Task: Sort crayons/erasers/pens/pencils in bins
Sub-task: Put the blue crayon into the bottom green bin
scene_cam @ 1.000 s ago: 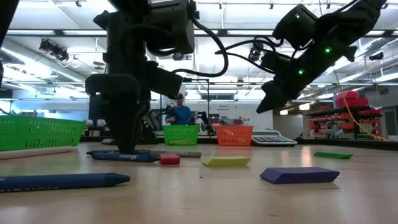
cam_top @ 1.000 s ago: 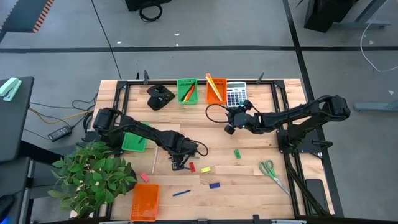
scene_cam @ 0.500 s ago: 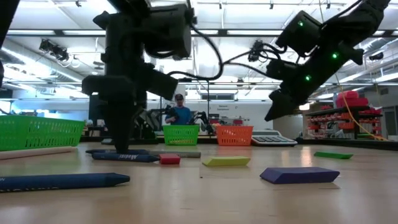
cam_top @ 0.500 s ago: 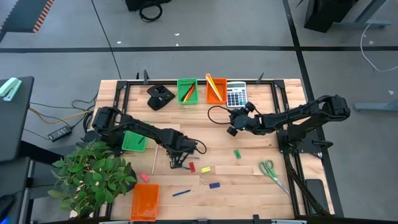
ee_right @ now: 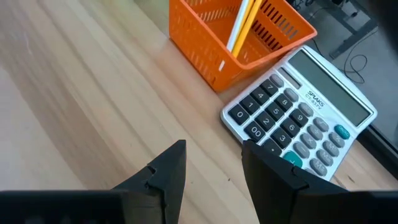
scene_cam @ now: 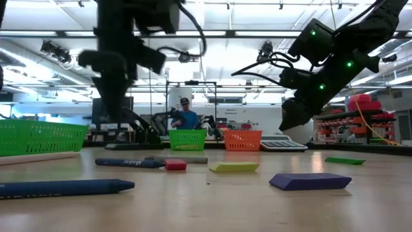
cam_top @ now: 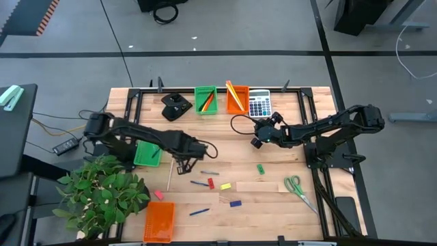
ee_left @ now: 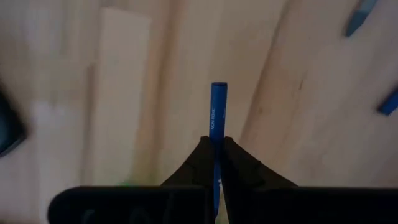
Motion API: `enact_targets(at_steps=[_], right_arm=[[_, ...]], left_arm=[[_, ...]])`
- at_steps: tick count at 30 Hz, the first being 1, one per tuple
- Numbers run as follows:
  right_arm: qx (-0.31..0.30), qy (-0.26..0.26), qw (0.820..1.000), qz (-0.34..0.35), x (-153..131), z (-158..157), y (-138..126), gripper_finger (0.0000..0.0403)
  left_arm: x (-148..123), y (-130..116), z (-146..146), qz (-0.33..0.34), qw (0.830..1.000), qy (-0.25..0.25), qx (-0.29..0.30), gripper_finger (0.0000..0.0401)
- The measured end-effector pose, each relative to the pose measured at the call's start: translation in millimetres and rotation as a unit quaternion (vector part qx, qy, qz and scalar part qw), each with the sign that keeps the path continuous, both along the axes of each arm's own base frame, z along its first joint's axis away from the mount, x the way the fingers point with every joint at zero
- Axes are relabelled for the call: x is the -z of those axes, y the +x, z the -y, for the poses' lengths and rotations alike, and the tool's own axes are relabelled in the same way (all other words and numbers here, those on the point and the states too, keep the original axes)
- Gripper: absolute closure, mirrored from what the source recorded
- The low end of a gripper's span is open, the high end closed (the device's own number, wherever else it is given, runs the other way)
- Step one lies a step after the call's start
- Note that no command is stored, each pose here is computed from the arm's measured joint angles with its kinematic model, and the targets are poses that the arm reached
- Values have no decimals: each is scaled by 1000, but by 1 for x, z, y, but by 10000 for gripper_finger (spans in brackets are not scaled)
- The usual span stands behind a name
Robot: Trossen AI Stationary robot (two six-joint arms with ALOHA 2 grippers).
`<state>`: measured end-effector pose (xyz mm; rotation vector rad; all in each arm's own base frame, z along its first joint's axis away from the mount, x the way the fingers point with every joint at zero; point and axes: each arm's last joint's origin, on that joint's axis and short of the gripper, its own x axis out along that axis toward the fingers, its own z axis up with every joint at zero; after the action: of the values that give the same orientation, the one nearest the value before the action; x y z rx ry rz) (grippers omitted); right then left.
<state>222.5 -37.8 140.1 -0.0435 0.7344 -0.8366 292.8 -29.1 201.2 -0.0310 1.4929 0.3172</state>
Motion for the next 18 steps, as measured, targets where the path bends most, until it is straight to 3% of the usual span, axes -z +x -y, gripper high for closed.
enact_targets(at_steps=[4,9,18], right_arm=[[-1,0,1000,0,0,-1,0,241],[1,2,1000,2,0,-1,0,241],[-7,14,1000,5,1,-2,0,241]], left_arm=[[-21,-20,-8,-7,997,41,-60,385],[-40,-39,-16,8,982,111,-150,384],[-52,-61,-20,-18,958,173,-227,385]])
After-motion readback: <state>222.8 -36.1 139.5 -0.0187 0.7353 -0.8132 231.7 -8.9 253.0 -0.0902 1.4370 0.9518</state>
